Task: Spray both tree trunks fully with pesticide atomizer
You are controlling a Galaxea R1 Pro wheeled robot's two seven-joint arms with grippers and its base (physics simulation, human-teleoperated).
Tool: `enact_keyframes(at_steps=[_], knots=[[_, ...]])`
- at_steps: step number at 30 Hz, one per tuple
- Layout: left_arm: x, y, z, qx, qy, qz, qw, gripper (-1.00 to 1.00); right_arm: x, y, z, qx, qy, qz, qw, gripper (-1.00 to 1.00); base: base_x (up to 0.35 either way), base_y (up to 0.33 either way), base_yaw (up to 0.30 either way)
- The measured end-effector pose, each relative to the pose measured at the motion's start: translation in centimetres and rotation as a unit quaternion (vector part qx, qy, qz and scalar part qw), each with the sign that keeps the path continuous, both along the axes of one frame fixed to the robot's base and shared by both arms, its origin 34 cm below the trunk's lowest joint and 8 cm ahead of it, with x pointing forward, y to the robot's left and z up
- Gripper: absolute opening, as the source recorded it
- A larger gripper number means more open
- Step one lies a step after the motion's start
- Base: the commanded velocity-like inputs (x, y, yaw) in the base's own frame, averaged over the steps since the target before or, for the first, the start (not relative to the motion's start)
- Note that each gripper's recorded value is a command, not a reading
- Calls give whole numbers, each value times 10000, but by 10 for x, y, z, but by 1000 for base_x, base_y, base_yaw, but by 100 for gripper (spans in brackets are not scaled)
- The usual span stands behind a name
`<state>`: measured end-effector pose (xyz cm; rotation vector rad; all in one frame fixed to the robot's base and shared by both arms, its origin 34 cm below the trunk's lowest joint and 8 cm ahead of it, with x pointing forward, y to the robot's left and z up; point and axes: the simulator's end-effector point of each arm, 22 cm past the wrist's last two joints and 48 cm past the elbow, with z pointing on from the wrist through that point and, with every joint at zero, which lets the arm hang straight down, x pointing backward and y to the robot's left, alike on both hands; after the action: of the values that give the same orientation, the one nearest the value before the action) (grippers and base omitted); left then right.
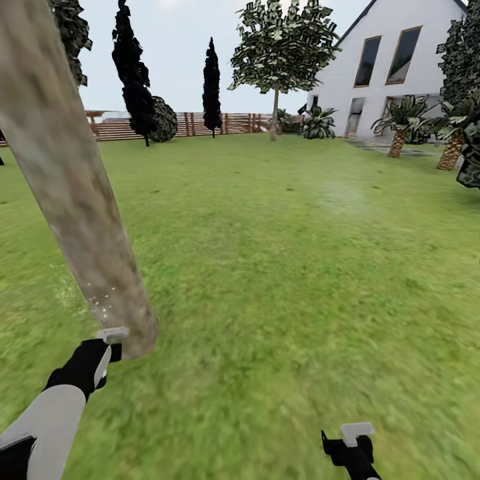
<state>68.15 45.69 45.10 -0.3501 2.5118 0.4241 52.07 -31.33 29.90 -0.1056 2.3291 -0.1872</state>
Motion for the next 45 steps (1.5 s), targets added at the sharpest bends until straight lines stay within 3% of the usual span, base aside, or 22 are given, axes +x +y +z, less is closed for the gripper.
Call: enact_keyframes(at_steps=[11,16,33,45], knots=[[-1,0,-1,-22,9,11,10000,-100,0,1,0,6,1,4,10000,100,2,-276,170],[2,-8,-3,-357,-148,175,9991,-100,0,1,0,7,1,9,10000,100,14,-277,277],[4,-8,-1,-347,-174,171,9991,-100,0,1,0,6,0,9,10000,100,173,-242,45],[3,-8,-2,-365,-174,190,9990,-100,0,2,0,10,3,4,10000,100,114,-212,262]])
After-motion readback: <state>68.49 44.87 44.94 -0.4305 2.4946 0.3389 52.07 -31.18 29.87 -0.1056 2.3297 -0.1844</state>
